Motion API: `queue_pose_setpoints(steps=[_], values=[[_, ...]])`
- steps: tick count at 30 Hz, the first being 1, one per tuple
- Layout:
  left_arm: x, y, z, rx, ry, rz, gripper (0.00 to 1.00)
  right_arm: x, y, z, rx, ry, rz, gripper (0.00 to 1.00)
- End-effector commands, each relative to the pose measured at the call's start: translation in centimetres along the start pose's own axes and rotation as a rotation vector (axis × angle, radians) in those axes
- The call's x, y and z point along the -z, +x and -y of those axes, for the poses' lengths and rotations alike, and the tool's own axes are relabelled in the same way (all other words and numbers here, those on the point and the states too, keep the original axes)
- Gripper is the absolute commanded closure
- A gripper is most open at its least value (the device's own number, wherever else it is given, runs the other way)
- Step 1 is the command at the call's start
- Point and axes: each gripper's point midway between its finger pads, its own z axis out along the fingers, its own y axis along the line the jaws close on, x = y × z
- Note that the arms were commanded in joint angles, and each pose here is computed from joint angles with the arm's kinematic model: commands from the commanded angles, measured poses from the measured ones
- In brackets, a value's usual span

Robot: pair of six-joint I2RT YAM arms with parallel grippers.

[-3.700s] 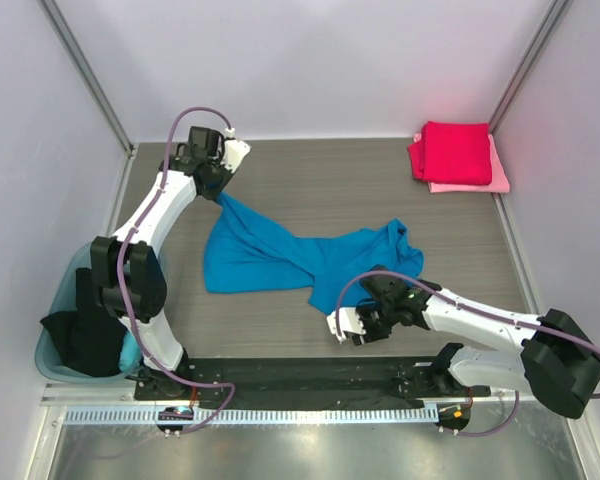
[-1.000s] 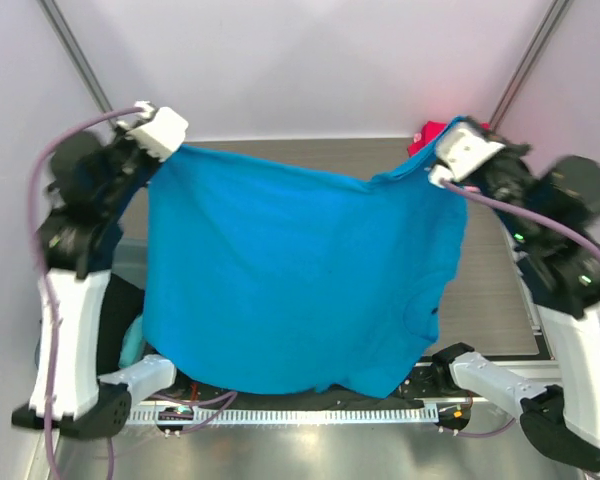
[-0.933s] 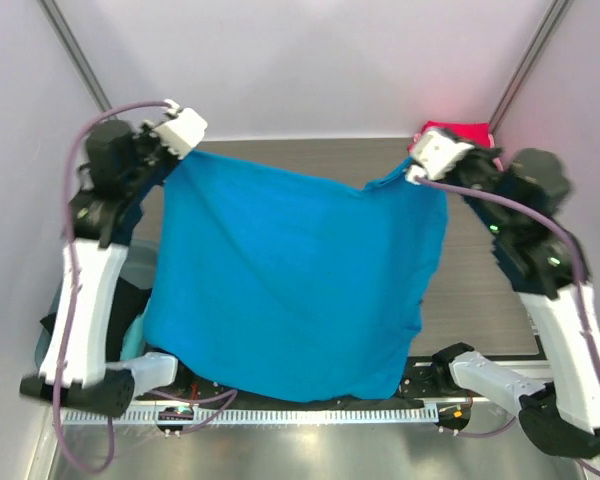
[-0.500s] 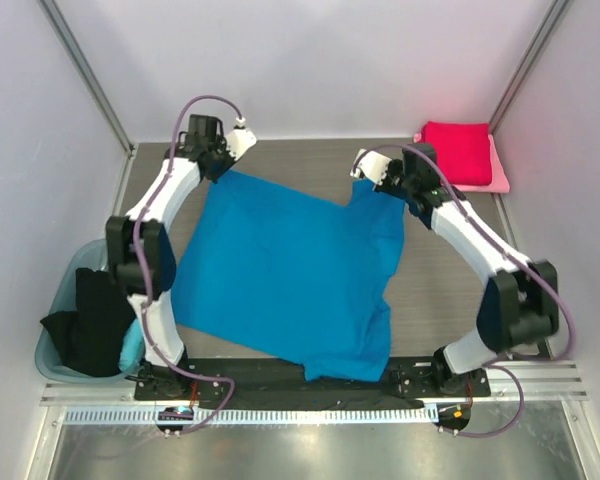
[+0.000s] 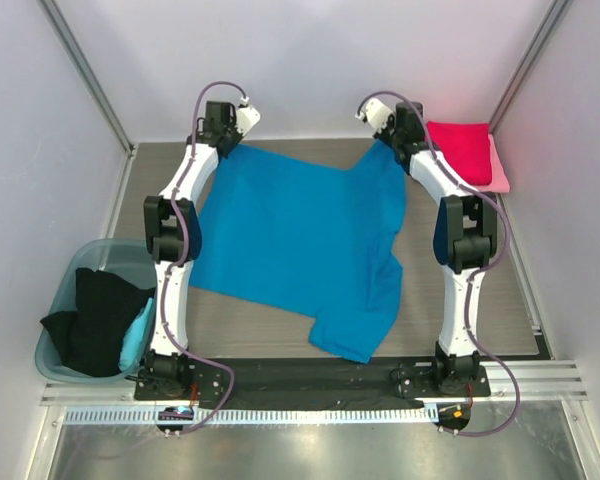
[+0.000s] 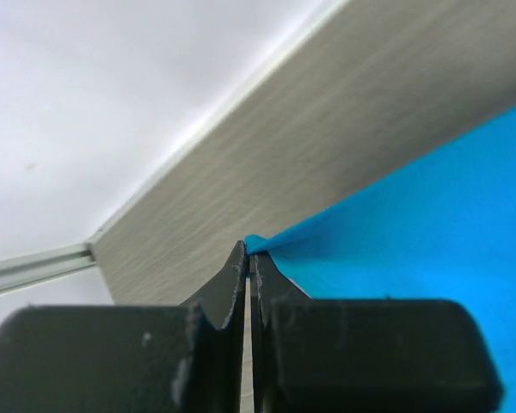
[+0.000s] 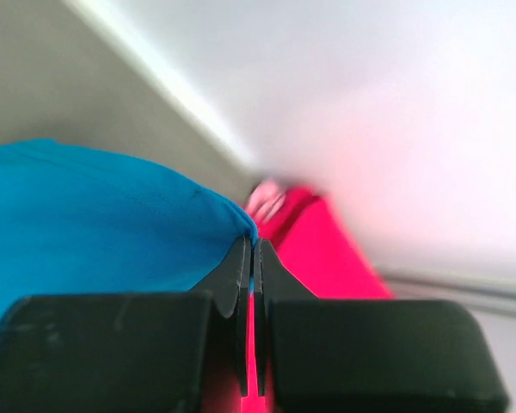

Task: Fold and stack the t-shirts
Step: Flatten the tshirt out

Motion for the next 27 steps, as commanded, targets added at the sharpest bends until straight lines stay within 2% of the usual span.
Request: queue_pose_setpoints(steps=[1,8,12,13,15,17,18,19,21,22,23,24,25,26,27], values=[[1.5,-3.5,-5.7,0.066,-0.205,0.105,1.0,-0.9,-4.5,5.4,-0.048,0.158,0.115,0.99],[0.3,-3.5,-7.4,0.034,-0.326,0.11,1.0,-4.9,-4.2,5.4,-0.087,0.194,0.121,0.99],[3.0,-5.7,-8.7,0.063,-0.35,0.159,1.0,-2.3,-7.0,8.4,-0.142,0.235,0.194,0.99],[4.9,-7.0,-9.7,0.092,-0.365,0.194,1.0,-1.4,-7.3,9.2,-0.147,0.254,0.195,0.99],[7.2,-7.7,-10.4,0.125,-0.356,0.208,1.0,1.1,-8.2,11.0,-0.143,0.284,0.208,0.99],[11.4,-9.2,-11.8,0.169,-0.349,0.253,1.0,2.8,-8.2,11.7,-0.148,0.289,0.207,0.99],[12.3,-9.2,-11.0,0.169,-0.292,0.251,1.0,5.8,-9.7,13.8,-0.17,0.325,0.245,0.99],[13.4,-9.1,-10.6,0.182,-0.263,0.253,1.0,7.0,-10.1,14.3,-0.187,0.325,0.257,0.99],[18.1,-9.8,-11.0,0.189,-0.239,0.283,1.0,11.6,-11.5,15.7,-0.223,0.31,0.292,0.99],[18.5,-9.3,-9.6,0.181,-0.18,0.282,1.0,13.5,-12.3,16.0,-0.262,0.3,0.318,0.99],[22.2,-10.1,-10.3,0.187,-0.193,0.326,1.0,14.6,-12.4,15.5,-0.274,0.277,0.324,0.99],[23.5,-9.9,-10.0,0.191,-0.181,0.332,1.0,16.0,-12.6,15.1,-0.286,0.255,0.323,0.99],[23.8,-8.9,-8.9,0.193,-0.155,0.313,1.0,20.2,-14.0,16.6,-0.296,0.288,0.372,0.99],[25.5,-9.0,-9.0,0.204,-0.16,0.329,1.0,21.0,-13.7,15.7,-0.291,0.265,0.363,0.99],[28.8,-9.2,-9.7,0.211,-0.184,0.365,1.0,22.9,-13.7,15.6,-0.285,0.266,0.362,0.99]])
